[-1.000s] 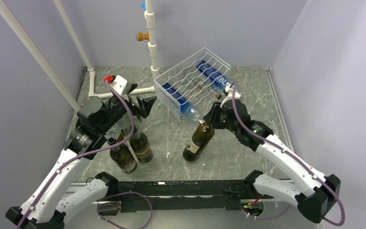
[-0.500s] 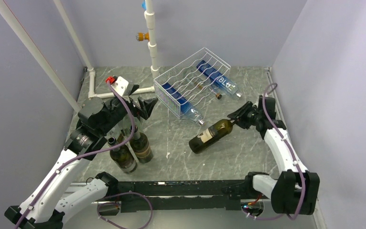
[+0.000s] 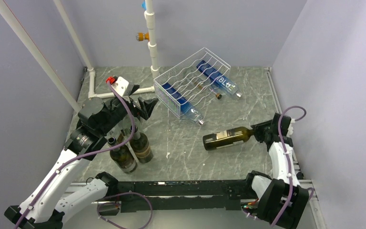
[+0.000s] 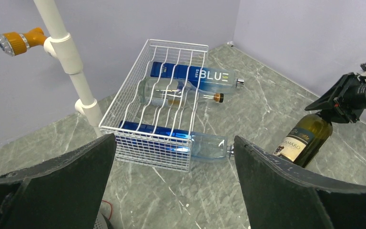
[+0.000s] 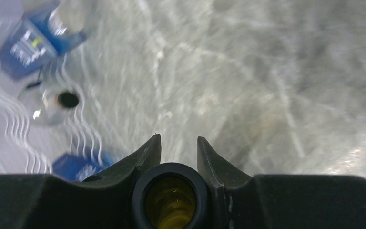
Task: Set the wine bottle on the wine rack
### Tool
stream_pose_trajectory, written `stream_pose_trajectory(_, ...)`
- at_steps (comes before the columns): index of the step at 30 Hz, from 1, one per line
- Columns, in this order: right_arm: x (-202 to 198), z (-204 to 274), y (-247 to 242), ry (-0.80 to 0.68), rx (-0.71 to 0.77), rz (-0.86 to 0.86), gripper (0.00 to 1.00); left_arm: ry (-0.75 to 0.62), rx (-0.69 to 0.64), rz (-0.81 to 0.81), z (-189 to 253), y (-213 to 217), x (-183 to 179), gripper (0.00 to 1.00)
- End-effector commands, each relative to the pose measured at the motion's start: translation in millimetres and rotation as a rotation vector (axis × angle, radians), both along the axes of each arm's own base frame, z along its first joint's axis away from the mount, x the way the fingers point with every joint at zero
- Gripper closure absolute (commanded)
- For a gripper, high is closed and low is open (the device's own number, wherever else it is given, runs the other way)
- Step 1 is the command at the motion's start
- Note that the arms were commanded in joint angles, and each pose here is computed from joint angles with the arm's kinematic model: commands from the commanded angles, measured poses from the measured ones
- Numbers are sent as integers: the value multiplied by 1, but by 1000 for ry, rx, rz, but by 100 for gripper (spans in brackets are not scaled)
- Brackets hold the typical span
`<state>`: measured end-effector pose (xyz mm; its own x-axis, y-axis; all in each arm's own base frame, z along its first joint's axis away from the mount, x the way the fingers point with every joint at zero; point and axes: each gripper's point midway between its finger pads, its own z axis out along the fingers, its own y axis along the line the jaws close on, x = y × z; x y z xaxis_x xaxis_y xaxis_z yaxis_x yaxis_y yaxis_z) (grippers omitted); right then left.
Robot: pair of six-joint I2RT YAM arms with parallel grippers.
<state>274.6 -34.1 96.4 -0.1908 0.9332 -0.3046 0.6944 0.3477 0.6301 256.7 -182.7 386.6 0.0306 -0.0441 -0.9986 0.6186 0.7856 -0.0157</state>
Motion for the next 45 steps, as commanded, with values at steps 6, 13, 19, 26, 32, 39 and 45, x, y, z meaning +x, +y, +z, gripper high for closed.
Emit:
stream_pose_trajectory(6, 11, -31, -49, -56, 57, -411, 100, -57, -43, -32, 28, -1, -10, 1)
stream_pose_trajectory(13, 10, -52, -57, 6, 85, -502, 100, -65, -43, -24, 30, 1, -11, 1)
stream_pose_trajectory(19, -2, -72, -60, 83, 76, -551, 100, -63, -48, -41, 31, -2, -13, 1)
stream_pose_trajectory(26, -10, -89, -55, 135, 93, -543, 84, -73, -54, -38, 34, 0, -15, 1)
stream_pose_trajectory(32, -9, -91, -53, 160, 91, -527, 60, -73, -55, -49, 35, -1, -17, 1)
stream_pose_trajectory(39, -15, -105, -42, 188, 119, -473, 39, -83, -61, -46, 37, 1, -19, 1)
stream_pose_trajectory(45, -18, -106, -39, 187, 105, -440, 35, -82, -66, -55, 38, 0, -20, 1)
